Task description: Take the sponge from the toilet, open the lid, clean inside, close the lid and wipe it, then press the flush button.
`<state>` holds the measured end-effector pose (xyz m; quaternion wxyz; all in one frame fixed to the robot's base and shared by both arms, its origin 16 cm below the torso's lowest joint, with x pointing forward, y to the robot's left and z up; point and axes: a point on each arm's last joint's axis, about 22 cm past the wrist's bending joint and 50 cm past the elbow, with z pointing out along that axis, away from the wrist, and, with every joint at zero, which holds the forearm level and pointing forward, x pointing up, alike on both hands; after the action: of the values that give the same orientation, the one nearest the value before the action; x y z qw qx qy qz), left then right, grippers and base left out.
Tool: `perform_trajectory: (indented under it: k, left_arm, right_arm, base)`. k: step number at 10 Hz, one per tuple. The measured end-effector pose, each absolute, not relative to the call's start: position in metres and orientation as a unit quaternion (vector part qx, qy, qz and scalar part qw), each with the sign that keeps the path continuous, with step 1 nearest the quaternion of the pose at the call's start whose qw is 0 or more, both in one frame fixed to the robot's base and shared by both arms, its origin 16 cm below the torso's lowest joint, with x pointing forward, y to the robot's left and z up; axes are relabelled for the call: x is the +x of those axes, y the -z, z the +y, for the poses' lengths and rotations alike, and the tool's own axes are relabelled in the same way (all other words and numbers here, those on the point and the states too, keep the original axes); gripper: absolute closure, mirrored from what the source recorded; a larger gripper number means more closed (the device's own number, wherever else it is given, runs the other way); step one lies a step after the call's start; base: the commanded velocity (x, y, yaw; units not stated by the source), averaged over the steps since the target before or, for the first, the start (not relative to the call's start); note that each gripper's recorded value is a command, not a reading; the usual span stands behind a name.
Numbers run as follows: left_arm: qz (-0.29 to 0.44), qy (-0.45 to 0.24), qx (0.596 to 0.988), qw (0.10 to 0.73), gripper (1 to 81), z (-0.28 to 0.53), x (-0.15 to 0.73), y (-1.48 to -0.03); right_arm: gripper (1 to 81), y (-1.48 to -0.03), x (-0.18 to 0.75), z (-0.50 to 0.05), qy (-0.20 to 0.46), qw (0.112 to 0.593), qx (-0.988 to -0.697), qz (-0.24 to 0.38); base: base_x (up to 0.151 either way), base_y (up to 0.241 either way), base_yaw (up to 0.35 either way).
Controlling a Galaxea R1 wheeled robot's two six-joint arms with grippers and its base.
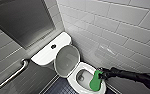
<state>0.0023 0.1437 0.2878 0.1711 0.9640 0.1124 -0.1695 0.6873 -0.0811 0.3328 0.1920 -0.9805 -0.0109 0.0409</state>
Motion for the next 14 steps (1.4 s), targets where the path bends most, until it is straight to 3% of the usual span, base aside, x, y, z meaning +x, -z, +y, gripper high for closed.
perform_trajectory:
  k: [6,9,11,14]
  left_arm:
    - [0.111,0.169,0.964,0.174,1.0,0.139,0.003,-0.288]
    - [0.104,0.168,0.964,0.176,1.0,0.137,0.004,-0.288]
    - [0.103,0.167,0.964,0.179,1.0,0.133,0.004,-0.288]
    - [0.103,0.167,0.964,0.177,1.0,0.135,0.004,-0.288]
  right_arm:
    - [81.1,-0.325,0.629,-0.129,-0.048,0.178,-0.983,0.007]
    - [81.1,-0.327,0.600,-0.128,-0.065,0.184,-0.981,0.002]
    - [81.1,-0.333,0.590,-0.113,-0.070,0.190,-0.979,-0.005]
    - [81.1,-0.367,0.626,-0.047,-0.042,0.231,-0.972,-0.032]
  base:
    - [0.000,0.000,0.000]
    - [0.000,0.000,0.000]
    - [0.000,0.000,0.000]
    - [0.000,0.000,0.000]
